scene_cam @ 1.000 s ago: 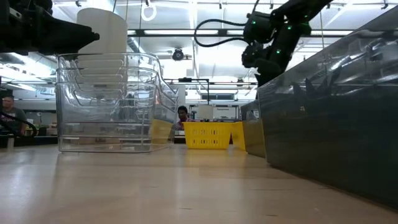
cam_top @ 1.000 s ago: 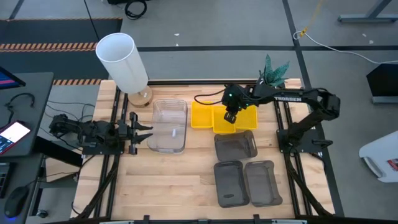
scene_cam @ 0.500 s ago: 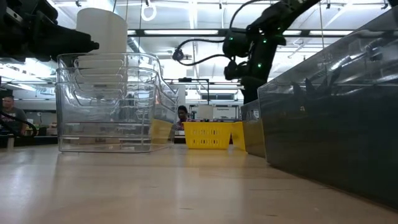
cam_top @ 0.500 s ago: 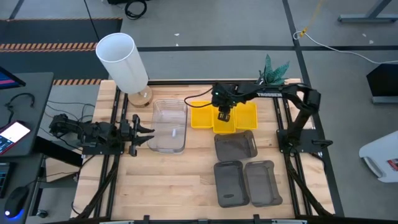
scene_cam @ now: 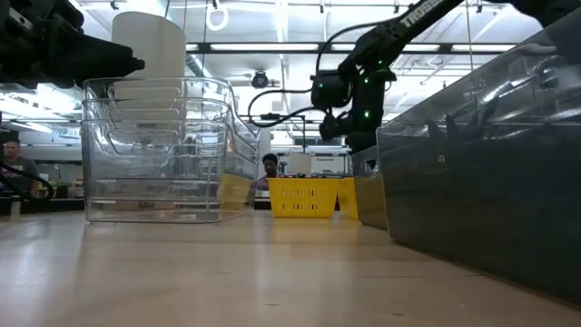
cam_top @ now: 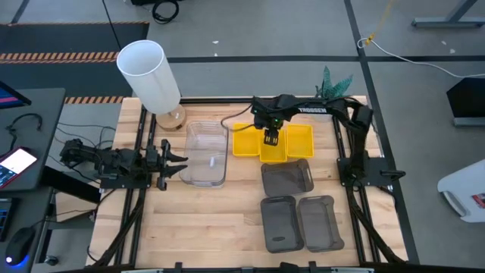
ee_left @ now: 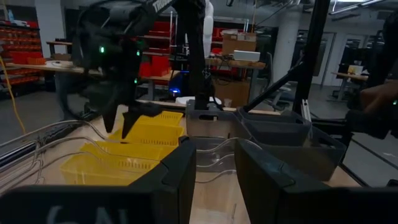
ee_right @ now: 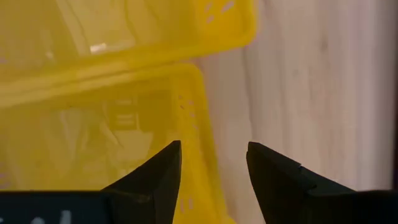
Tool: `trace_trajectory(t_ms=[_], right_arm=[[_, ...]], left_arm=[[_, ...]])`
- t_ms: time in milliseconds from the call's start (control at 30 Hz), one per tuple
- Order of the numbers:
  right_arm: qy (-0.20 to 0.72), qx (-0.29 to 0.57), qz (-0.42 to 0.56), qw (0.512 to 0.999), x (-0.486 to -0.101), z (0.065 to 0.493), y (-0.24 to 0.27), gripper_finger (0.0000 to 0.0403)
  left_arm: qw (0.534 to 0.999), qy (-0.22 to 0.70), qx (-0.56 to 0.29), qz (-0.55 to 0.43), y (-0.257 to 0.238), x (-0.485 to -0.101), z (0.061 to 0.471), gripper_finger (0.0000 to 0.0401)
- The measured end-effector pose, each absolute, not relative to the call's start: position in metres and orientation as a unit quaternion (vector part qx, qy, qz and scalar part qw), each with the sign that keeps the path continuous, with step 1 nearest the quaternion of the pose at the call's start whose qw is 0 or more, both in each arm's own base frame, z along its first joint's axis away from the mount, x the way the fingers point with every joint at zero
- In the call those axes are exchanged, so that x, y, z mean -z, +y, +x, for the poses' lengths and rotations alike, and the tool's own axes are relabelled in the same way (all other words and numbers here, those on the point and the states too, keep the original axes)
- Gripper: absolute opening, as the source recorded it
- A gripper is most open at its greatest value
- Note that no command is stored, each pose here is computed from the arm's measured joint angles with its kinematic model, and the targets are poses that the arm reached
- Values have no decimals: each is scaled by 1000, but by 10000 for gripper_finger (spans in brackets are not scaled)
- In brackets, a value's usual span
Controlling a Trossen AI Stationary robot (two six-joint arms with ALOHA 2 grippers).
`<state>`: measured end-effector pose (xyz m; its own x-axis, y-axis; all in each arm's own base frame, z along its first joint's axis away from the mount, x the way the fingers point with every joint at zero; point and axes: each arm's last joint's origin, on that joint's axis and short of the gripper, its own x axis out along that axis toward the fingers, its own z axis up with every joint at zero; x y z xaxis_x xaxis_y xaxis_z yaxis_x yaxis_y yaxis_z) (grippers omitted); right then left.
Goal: Stack baskets by color
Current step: Stack the middle yellow bin on the right yellow bin
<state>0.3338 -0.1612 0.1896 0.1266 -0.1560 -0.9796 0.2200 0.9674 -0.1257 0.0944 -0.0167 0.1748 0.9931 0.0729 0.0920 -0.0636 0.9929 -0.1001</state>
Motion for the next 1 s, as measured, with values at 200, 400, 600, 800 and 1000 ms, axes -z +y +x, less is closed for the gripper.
trace_trajectory(t_ms=[200,400,600,800,1000], right_arm=[[671,121,28,731,-173,336,-162,165],[676,134,33,724,-167,336,-165,124],[673,132,30,728,-166,337,-165,67],[670,132,38,729,-167,338,-165,8],[676,133,36,724,-167,338,-161,9]], left_arm=[[997,-48,-34,-49,-17,-175,94,117],[997,-48,-34,-48,-17,-175,94,117],[997,-49,-34,-49,-17,-175,94,117],[997,-49,-34,-49,-17,-175,94,117],[997,-49,-35,-48,-17,-175,94,117]])
